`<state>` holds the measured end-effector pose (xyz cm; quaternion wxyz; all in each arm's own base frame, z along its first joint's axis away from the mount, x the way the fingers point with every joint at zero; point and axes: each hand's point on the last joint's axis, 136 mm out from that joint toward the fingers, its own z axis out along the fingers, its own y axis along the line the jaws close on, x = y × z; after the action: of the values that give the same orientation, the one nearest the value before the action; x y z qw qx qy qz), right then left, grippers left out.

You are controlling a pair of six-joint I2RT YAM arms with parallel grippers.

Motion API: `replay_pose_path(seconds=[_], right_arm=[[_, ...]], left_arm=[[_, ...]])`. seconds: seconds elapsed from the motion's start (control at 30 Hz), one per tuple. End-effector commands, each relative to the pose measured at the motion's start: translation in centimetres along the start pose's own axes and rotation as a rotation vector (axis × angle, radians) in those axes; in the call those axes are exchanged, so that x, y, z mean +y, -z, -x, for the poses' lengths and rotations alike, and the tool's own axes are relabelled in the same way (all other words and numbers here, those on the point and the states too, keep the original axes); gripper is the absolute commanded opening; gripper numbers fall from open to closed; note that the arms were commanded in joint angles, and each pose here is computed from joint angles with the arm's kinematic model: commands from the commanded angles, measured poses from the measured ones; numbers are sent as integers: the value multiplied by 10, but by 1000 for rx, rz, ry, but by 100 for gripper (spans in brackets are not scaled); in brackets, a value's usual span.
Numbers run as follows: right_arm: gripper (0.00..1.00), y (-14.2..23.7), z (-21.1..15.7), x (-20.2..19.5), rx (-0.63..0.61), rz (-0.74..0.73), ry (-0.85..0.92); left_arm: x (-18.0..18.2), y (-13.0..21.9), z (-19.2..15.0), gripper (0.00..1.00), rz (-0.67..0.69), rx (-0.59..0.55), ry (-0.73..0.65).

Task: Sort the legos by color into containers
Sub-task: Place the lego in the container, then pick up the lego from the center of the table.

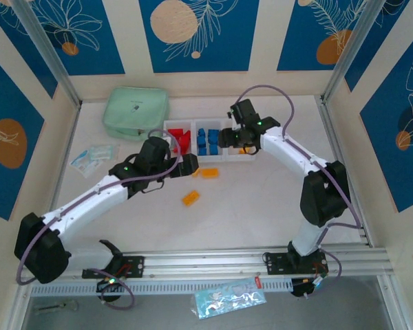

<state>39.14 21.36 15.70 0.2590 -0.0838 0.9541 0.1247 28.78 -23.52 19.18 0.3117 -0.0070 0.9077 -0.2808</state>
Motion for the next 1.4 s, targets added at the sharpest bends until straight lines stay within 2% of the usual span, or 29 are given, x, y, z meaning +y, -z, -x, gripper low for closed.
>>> replay_pose_path(seconds=[0.0,0.17,0.4,0.6,0.97,1.17,1.37], right_arm=[[64,0,-27,22,49,52,20],[67,-16,-71,47,148,76,102],[75,-43,-99,65,218,112,180],[82,-74,-103,52,251,52,223],[87,-106,-86,29,231,-52,249],[86,-114,-76,28,218,-79,253],[73,-114,-85,40,240,-57,285]], left_arm=[[22,9,-12,99,65,7,-6],[37,18,-21,99,100,3,11],[50,25,-28,99,130,-14,36],[53,27,-30,99,136,-14,42],[57,27,-29,99,155,-14,30],[58,27,-28,99,156,-13,27],[61,27,-28,99,163,-12,29]])
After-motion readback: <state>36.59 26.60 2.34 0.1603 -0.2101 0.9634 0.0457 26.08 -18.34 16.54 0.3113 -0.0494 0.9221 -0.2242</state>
